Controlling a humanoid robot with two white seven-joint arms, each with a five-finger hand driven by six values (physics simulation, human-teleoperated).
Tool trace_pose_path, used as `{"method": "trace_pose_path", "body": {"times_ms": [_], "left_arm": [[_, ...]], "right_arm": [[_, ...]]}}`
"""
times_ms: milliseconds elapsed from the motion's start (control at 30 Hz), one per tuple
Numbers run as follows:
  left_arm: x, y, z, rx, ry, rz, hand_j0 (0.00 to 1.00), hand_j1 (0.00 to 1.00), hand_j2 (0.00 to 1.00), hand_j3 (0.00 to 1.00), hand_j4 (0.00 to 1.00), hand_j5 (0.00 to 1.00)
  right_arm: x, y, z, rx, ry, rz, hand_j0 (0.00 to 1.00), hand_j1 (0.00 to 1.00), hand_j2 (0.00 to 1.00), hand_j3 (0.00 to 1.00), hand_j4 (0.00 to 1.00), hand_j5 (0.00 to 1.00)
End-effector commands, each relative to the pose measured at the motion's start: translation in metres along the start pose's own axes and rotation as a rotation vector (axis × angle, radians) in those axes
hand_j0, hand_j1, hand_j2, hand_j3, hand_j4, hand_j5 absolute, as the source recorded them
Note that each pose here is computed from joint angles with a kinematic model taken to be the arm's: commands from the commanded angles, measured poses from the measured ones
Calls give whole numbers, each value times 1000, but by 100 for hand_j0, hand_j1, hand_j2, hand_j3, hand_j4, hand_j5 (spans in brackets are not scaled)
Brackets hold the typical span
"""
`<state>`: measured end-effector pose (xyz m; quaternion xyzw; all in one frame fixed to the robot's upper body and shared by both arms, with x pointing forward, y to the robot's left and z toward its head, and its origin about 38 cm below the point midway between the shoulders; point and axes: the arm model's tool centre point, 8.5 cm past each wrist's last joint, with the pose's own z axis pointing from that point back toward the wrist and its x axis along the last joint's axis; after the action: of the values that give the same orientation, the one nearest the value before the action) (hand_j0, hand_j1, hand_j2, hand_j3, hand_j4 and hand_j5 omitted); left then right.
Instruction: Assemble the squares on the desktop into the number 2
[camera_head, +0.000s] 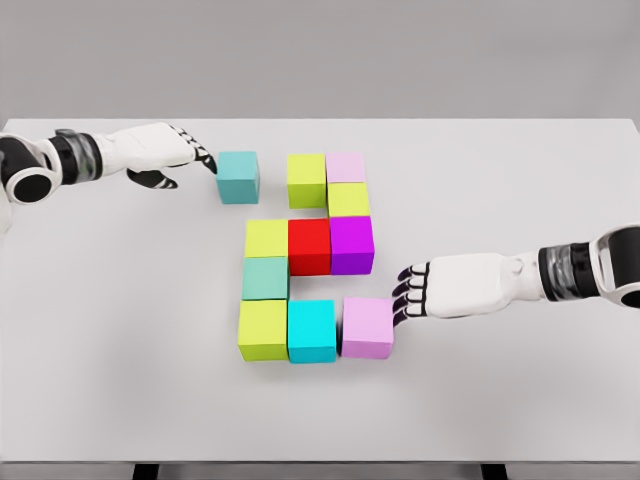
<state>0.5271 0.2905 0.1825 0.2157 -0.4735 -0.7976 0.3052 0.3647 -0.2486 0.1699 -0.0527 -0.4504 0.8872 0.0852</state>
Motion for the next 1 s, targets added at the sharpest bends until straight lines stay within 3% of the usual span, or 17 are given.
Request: {"method": "trace_pose_path", "body": {"times_ms": [0, 300, 600, 800, 900, 967], "left_arm": [[3, 3, -2, 7, -9, -2, 73, 73, 73, 73, 73, 73], [4, 5, -3, 13, -13, -3, 73, 73, 73, 73, 73, 73], [-9, 1, 2, -4, 28, 10, 75, 75, 75, 75, 75, 75], [1, 4, -11, -4, 3, 5, 75, 75, 75, 75, 75, 75], [2, 5, -12, -1, 0, 5, 75, 75, 75, 75, 75, 75], [6, 7, -16, 2, -10, 4, 75, 75, 75, 75, 75, 75]], "right_arm": [[-1, -3, 1, -9, 4, 0, 93, 93, 93, 93, 93, 93], [0, -5, -1, -13, -2, 3, 93, 93, 93, 93, 93, 93], [1, -6, -3, -16, -10, 6, 93, 93, 93, 93, 93, 93], [0, -5, -2, -13, -4, 3, 93, 93, 93, 93, 93, 93], [-6, -4, 6, -9, 24, 4, 97, 97, 97, 97, 97, 97], [-31, -1, 39, -6, 144, -8, 98, 98, 98, 98, 98, 98]]}}
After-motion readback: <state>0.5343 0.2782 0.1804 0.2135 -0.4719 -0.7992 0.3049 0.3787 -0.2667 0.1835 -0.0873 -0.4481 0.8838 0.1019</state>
